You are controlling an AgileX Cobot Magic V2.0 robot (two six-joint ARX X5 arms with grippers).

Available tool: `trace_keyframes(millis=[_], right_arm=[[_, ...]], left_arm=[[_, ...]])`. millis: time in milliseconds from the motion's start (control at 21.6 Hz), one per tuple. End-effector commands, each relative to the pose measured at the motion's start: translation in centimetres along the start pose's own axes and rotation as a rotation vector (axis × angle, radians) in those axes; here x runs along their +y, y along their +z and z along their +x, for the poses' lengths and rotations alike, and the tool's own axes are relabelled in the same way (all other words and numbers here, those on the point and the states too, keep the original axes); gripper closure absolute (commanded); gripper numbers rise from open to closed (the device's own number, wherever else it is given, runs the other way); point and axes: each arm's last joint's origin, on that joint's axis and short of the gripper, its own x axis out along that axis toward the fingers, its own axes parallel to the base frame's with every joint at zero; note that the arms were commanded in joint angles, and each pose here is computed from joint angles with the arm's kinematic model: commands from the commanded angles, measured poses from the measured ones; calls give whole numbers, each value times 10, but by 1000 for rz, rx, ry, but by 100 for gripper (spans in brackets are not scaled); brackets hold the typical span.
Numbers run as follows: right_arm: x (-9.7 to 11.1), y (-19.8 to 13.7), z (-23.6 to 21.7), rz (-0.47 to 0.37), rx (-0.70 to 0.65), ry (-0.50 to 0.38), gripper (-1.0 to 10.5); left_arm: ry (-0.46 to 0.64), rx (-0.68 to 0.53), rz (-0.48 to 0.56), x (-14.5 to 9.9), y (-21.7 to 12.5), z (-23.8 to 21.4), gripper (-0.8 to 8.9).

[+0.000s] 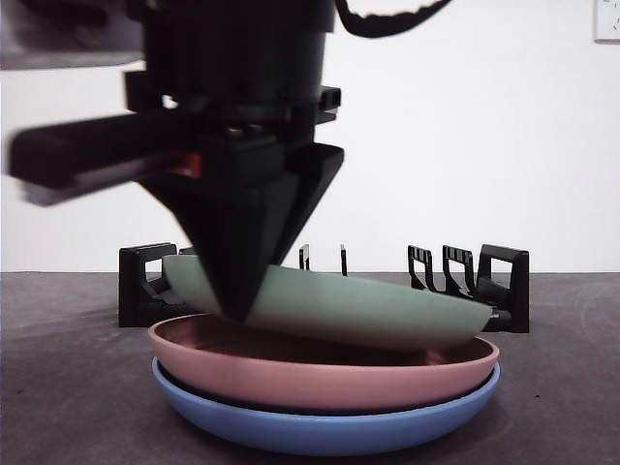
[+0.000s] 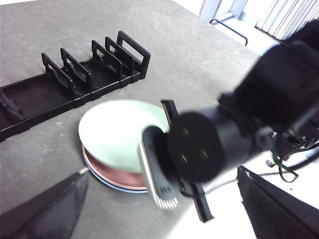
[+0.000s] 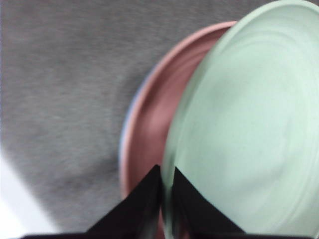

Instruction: Place the plate

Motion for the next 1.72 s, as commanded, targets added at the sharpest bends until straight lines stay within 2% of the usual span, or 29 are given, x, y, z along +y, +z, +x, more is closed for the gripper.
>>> trace_keyframes(millis=[46,325,510,742,882,1021,1206,1345,1531,1717], right_arm=[[12,1,-2,24,-7,10,940],[13,-1,-2,39,14,6,923],[13,0,-2,85,5,7,682],[9,3,-14,144,-25,33,561],[-11,0,-31,197,-24,95,539],[-46,-5,-51,295,-72,125,536],[-99,-26,-80,413,-112,101,536],[-129,-56,-103,468,-169,70,536],[-145,-112,-132,557,-307,125,536],[-135,-163,-152,605,-440,142,536]], left_arm=[[-6,-28,26,-2,5,-4,349],[-6,-28,26,-2,5,-4,349],[-6,-27,26,-2,5,-4,349],[-6,-27,25,-2,5,-4,349],[-6,-27,25,-2,5,-4,349],[-6,-27,26,-2,5,-4,349],[-6,-25,25,-2,5,-4,349],[-1,-21,23,-2,4,-3,349],[49,-17,13,1,5,-1,349],[100,-2,-6,4,7,5,349]])
